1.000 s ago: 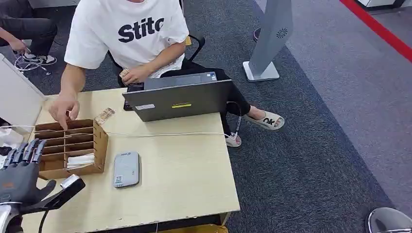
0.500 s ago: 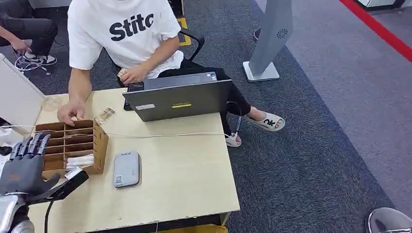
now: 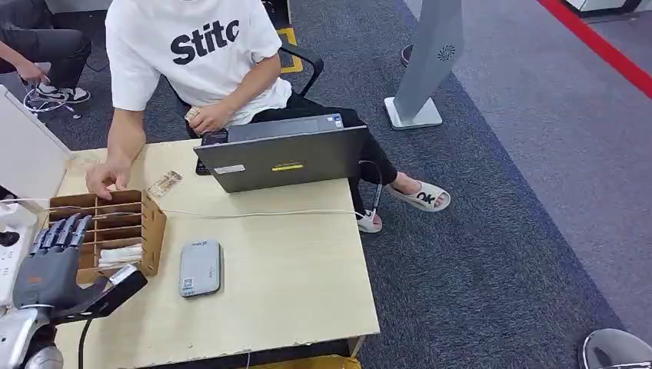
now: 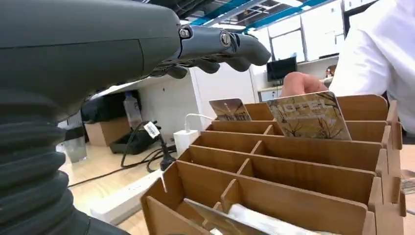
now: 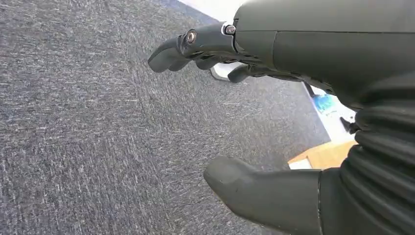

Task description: Pass the card to the sensor for recognition and then transmit it.

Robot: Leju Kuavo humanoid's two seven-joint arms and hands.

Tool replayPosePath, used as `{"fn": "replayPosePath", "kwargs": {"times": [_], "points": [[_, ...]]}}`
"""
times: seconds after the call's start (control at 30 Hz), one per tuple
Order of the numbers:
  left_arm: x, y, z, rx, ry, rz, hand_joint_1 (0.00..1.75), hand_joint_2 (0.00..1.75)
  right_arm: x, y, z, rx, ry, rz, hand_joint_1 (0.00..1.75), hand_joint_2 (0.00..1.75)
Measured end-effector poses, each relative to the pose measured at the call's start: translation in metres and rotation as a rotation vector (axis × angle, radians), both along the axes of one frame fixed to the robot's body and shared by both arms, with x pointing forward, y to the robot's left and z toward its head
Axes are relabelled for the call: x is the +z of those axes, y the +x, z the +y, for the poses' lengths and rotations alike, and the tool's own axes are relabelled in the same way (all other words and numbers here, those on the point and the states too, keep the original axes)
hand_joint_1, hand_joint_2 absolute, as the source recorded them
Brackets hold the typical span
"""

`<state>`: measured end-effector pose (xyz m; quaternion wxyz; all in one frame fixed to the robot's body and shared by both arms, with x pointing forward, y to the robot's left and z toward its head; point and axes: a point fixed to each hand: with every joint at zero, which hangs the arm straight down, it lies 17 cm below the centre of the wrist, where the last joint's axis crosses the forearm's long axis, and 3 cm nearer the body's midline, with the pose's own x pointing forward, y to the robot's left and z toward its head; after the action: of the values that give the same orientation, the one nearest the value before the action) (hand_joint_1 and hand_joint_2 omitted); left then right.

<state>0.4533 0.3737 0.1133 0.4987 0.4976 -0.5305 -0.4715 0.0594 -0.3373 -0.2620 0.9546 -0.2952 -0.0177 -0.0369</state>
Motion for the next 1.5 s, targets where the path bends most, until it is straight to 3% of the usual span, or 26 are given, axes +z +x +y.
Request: {"fn": "replayPosePath", "kwargs": {"times": [0.73, 0.77, 0.8, 0.83, 0.9, 1.5], "points": [[-0.010, -0.003, -0.012, -0.030, -0.038, 0.032, 0.02, 1.75, 0.000, 0.000, -0.001, -0.001, -0.005, -0.004, 0.00, 1.75], [-0.010, -0.003, -0.012, -0.030, -0.040, 0.033, 0.23, 1.75, 0.000, 0.001, -0.001, -0.001, -0.005, -0.004, 0.00, 1.75], [-0.010, -0.003, -0.013, -0.031, -0.042, 0.034, 0.70, 1.75, 0.000, 0.001, -0.001, 0.000, -0.005, -0.005, 0.00, 1.75], [-0.010, -0.003, -0.012, -0.031, -0.043, 0.035, 1.54, 1.75, 0.000, 0.001, -0.001, 0.000, -0.005, -0.006, 0.00, 1.75], [-0.011, -0.003, -0.012, -0.031, -0.044, 0.036, 1.75, 1.75, 0.000, 0.001, -0.001, 0.002, -0.005, -0.008, 0.00, 1.75], [-0.015, -0.006, -0.009, -0.030, -0.045, 0.050, 1.75, 1.75, 0.001, 0.003, -0.001, 0.006, -0.006, -0.015, 0.00, 1.75]]}}
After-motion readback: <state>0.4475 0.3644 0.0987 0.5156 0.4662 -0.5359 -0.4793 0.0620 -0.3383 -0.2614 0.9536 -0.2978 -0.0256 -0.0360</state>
